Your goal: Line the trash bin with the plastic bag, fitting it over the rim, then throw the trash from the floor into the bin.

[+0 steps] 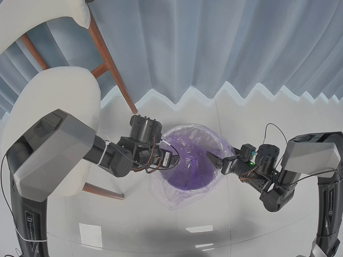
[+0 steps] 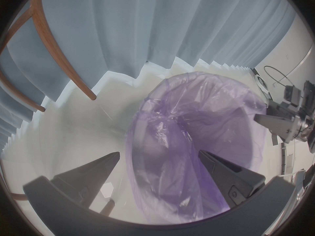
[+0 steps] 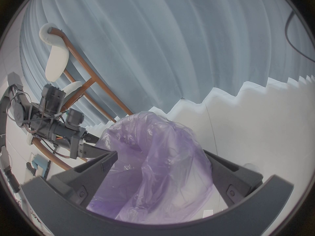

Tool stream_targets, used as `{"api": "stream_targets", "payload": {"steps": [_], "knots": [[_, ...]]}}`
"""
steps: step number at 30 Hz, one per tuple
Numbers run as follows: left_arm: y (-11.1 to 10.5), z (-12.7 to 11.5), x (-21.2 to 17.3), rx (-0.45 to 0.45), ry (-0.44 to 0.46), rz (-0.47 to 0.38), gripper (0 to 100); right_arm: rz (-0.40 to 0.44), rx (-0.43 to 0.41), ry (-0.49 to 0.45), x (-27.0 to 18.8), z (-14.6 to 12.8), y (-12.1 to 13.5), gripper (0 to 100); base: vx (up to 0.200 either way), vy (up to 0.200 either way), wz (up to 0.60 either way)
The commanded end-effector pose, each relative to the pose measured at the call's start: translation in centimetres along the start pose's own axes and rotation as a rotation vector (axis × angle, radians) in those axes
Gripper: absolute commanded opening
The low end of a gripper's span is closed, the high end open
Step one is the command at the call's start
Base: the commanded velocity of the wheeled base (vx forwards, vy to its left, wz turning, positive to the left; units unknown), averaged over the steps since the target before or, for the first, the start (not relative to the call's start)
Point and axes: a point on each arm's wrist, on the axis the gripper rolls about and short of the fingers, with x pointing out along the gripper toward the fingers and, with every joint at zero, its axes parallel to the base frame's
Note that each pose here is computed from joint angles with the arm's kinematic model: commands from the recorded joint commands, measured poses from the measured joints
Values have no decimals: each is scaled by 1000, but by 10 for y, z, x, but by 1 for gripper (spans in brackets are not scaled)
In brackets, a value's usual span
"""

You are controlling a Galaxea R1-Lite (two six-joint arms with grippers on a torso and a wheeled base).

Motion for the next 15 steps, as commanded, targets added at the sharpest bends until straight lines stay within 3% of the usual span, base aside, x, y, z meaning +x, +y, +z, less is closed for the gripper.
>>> {"api": "stream_targets", "payload": {"steps": [1, 2, 15], "knots": [[-2, -11, 32, 0, 21, 22, 100, -6, 0, -3, -2, -1, 1, 100, 0, 0, 0], [-2, -10, 34, -1, 13, 25, 0, -8, -1, -6, -3, -2, 1, 100, 0, 0, 0], [7, -3, 38, -61, -18, 45, 0, -19, 4, 6, -10, -2, 0, 100, 0, 0, 0]]}}
